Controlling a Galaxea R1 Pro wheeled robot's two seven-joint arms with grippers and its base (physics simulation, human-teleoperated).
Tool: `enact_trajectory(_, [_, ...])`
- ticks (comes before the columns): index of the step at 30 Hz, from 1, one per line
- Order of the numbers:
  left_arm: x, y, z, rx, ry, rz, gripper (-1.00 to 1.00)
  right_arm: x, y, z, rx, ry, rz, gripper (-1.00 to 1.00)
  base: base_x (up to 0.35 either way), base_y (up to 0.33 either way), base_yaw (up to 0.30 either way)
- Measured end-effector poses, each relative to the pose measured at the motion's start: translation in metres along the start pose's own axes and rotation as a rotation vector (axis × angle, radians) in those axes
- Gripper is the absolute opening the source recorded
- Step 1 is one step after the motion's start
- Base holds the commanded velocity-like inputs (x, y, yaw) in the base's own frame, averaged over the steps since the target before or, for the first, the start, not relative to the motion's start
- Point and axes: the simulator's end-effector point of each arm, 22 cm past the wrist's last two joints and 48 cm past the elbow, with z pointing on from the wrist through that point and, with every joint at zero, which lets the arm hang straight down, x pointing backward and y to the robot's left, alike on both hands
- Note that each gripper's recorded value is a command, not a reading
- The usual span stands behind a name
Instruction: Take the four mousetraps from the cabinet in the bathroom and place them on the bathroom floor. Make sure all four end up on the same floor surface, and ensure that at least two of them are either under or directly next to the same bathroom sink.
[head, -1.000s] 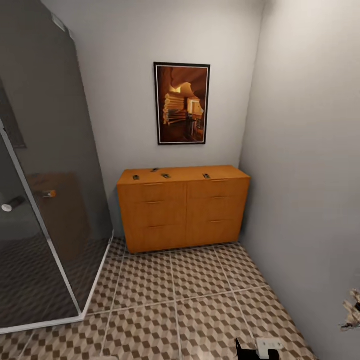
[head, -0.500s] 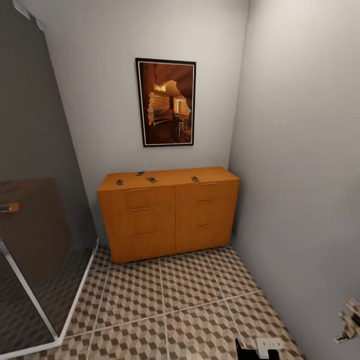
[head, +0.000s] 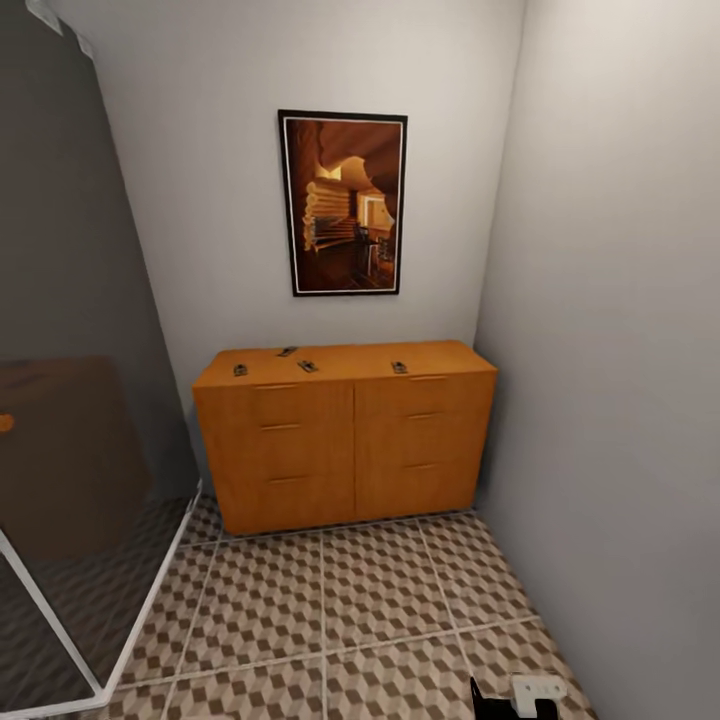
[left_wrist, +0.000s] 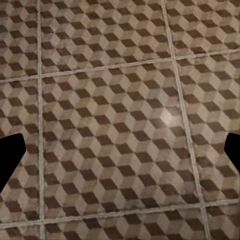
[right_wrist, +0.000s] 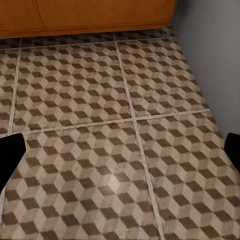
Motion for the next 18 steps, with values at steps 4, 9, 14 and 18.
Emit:
enact_trajectory(4, [0.0000, -0.0002, 0.0000, 0.000, 0.000, 0.000, 1.00, 0.0000, 0.0000, 0.0000, 0.000, 0.000, 0.000, 1.00, 0.237, -0.203, 0.281])
enact_trajectory(9, [0.0001, 0.0001, 0.0000, 0.000, 0.000, 0.000, 1.00, 0.0004, 0.0001, 0.0000, 0.000, 0.001, 0.000, 1.00, 0.228, -0.190, 0.285])
enact_trajectory(14, [0.0001, 0.0002, 0.0000, 0.000, 0.000, 0.000, 1.00, 0.0027, 0.0001, -0.0001, 0.000, 0.006, 0.000, 1.00, 0.219, -0.174, 0.278])
enact_trajectory(18, [0.0002, 0.0002, 0.0001, 0.000, 0.000, 0.000, 1.00, 0.0033, 0.0001, -0.0002, -0.001, 0.007, 0.000, 1.00, 0.215, -0.166, 0.200])
